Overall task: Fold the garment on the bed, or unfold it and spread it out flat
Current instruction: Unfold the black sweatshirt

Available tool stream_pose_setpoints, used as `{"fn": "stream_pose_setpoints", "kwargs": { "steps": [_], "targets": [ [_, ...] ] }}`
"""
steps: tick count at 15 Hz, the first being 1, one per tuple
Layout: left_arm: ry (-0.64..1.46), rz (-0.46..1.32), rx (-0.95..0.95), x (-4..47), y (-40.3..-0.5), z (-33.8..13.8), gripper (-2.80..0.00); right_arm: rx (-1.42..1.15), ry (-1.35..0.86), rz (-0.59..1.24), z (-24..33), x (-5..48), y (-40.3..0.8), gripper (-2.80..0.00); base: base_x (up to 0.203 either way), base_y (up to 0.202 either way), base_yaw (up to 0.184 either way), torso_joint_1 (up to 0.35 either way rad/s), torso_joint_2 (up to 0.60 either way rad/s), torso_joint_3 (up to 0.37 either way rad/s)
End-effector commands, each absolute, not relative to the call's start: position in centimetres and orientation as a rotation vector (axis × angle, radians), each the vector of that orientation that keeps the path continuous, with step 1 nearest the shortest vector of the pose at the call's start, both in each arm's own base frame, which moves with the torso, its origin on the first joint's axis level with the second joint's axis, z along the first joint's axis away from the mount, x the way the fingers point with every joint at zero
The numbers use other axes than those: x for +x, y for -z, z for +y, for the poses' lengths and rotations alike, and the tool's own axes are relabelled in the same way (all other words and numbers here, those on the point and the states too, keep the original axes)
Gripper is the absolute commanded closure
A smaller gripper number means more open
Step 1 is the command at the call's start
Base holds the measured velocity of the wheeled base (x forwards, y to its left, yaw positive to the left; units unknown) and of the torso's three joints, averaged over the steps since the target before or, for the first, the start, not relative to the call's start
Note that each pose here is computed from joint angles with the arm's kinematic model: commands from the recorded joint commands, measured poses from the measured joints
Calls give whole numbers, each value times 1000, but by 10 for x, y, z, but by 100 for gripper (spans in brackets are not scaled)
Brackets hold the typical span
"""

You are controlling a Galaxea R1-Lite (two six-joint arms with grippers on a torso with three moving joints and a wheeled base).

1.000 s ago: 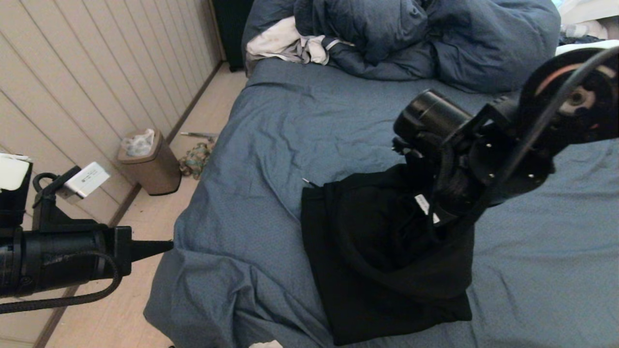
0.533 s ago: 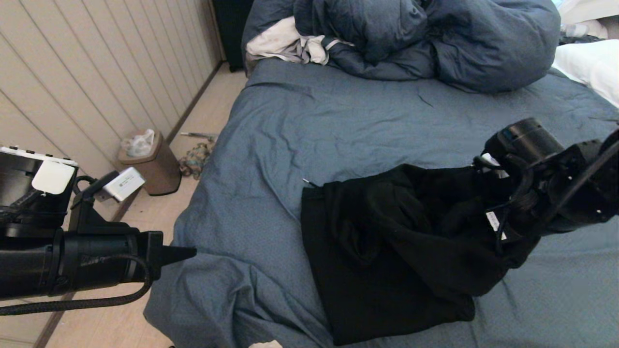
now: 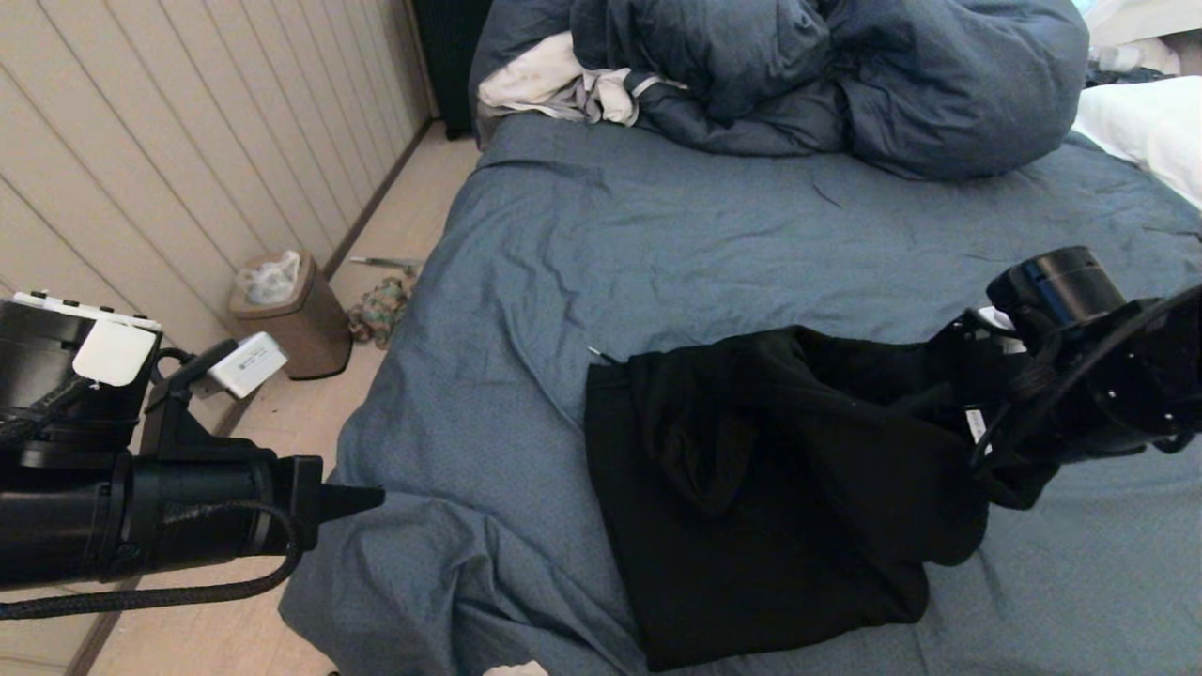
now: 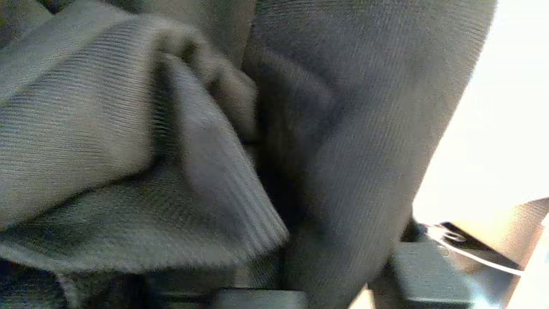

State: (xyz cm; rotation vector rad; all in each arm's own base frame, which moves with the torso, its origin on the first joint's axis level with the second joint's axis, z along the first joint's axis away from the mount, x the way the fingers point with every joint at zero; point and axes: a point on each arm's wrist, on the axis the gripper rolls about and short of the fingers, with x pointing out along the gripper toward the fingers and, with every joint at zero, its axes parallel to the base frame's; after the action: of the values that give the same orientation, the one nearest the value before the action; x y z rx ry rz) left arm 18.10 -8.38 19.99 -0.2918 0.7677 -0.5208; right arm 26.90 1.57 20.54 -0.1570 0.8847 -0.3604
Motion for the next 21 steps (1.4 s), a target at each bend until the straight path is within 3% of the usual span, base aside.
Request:
{"fn": "stream_pose_setpoints", "kwargs": {
  "steps": [1,10,14,15,21],
  "targets": [
    [522,766,-295,181,-201,-84,0,-127,354,848,14,272,-208,-280,0,0,0,0,0,0],
    [552,765,-287,179,-203,-89,0,107,441,392,-28,217,-302,-280,0,0,0,0,0,0],
    [550,763,-294,177,-203,-89,0,128,292,270,-8,175,-329,-280,0,0,0,0,0,0],
    [549,763,-294,177,-203,-89,0,129,248,260,-1,172,-332,0,0,0,0,0,0,0],
    [621,842,-280,182,-197,-119,0,186,-2,466,44,186,-304,0,0,0,0,0,0,0]
  ]
}}
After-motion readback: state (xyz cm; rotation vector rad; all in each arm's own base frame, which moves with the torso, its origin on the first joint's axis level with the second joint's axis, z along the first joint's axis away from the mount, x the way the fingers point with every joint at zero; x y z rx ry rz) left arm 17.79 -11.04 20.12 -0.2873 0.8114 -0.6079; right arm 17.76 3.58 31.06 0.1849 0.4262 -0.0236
